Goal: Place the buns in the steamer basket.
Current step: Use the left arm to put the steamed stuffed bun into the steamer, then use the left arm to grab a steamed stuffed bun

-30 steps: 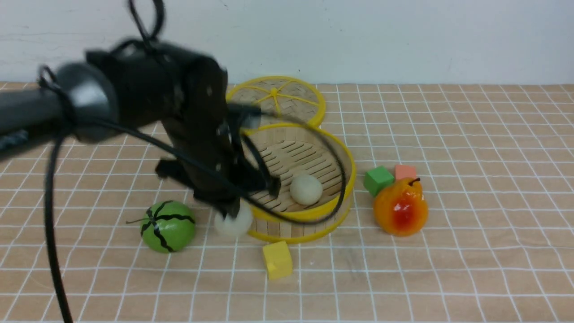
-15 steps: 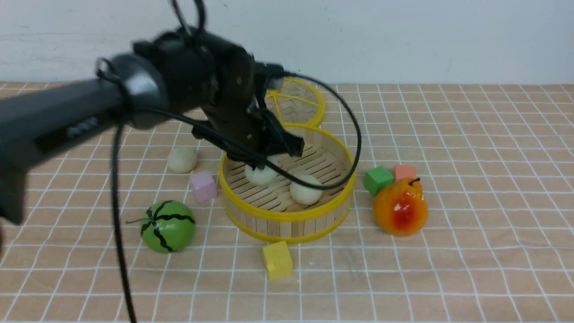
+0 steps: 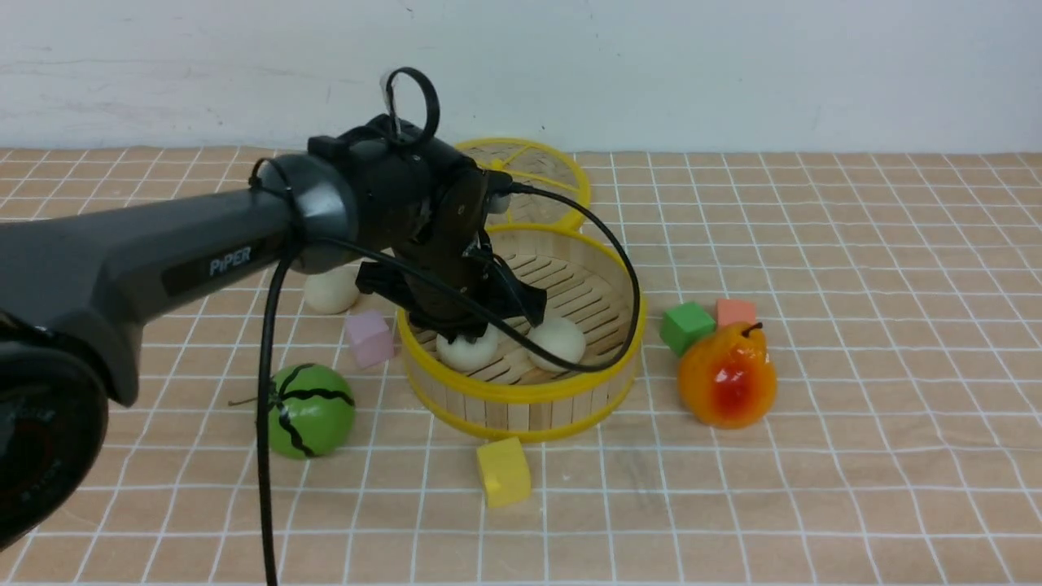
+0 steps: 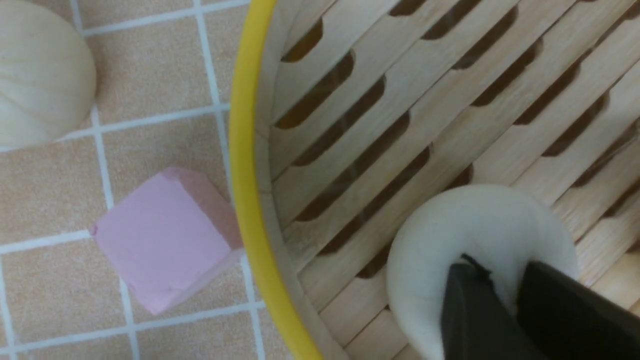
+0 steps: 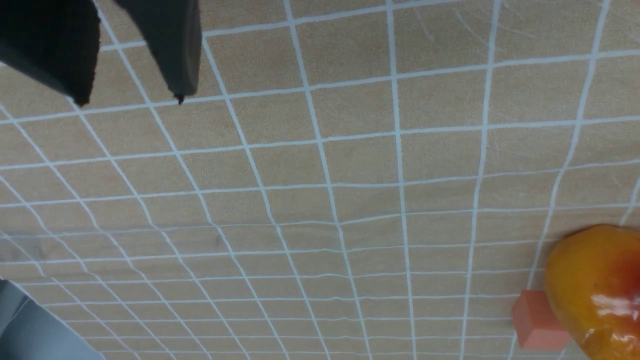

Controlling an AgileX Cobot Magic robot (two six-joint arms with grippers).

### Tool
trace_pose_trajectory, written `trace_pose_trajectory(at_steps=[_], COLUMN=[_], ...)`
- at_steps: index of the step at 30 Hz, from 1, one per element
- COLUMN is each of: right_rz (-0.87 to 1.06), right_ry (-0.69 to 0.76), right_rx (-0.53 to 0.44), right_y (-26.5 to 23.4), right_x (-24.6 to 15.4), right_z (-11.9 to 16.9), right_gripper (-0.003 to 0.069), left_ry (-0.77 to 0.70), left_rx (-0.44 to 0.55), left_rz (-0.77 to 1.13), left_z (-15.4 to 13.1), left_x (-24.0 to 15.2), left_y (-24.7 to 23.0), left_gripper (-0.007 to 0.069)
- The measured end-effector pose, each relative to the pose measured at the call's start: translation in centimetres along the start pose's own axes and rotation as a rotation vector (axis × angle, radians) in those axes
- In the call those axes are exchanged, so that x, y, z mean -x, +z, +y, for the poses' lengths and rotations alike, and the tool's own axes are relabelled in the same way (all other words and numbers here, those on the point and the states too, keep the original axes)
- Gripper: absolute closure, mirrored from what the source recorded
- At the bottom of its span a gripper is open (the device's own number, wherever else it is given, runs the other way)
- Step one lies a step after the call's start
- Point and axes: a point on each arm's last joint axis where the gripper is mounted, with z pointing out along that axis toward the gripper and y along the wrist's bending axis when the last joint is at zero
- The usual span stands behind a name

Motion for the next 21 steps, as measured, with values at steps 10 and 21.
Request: trace_pose_trajectory(at_steps=[10, 21], right_rz=[0.000, 0.000], right_ry=[0.000, 0.000], right_rx=[0.000, 0.000], right_y=[0.0, 0.0], right_x=[0.0, 0.0], right_z=[0.0, 0.0], right_gripper=[0.0418, 0.0418], left_ry=[0.023, 0.063], left_rx=[0.011, 0.012], left_rz=[0.049, -0.075], left_z=[-1.0, -0.1], left_x=[-0.1, 2.3], left_y=[-1.0, -8.3], left_gripper=[0.0266, 0.0283])
